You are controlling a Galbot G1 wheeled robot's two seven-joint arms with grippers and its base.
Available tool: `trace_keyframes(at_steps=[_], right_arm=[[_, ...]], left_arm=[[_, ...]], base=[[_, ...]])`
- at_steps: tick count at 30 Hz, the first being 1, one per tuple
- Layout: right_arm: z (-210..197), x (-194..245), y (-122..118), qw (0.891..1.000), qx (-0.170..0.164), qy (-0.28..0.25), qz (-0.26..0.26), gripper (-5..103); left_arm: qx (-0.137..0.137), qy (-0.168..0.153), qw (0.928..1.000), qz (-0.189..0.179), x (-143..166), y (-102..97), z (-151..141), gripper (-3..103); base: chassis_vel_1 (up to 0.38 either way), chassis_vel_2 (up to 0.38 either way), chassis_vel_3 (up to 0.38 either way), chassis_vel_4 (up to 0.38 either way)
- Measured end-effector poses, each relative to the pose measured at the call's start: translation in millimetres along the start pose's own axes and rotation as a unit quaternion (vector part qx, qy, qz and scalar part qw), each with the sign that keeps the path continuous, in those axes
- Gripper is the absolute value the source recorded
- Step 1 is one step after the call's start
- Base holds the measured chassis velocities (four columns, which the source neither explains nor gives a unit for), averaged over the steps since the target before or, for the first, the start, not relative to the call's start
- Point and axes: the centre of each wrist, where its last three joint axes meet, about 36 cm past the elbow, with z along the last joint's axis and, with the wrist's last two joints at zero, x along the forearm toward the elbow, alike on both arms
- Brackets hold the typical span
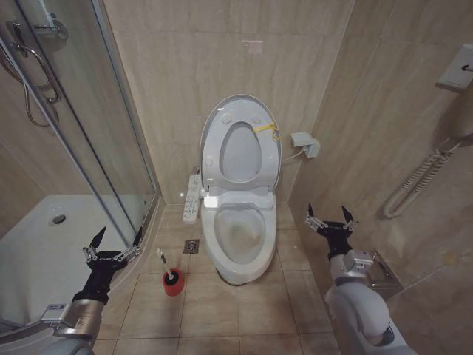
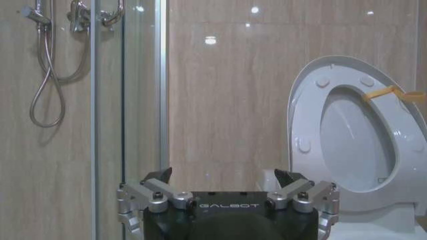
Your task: Open the toilet lid, clean the toilet bowl with a toilet brush, close the toilet lid, and flush.
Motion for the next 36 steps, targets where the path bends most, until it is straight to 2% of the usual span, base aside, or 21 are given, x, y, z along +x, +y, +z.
trace_keyframes(at_steps=[7,36], right_arm=[[0.4,8.6,15.0,1.000,-0.015,-0.001,-0.016,100],[0.9,6.6,19.3,0.999,-0.026,-0.008,-0.018,100]], left_arm=[[0.000,0.000,1.0000,0.000,0.0,0.0,0.0,100],[0.000,0.000,1.0000,0.000,0.0,0.0,0.0,100]], base=[[0.000,0.000,0.000,0.000],[0.000,0.000,0.000,0.000]])
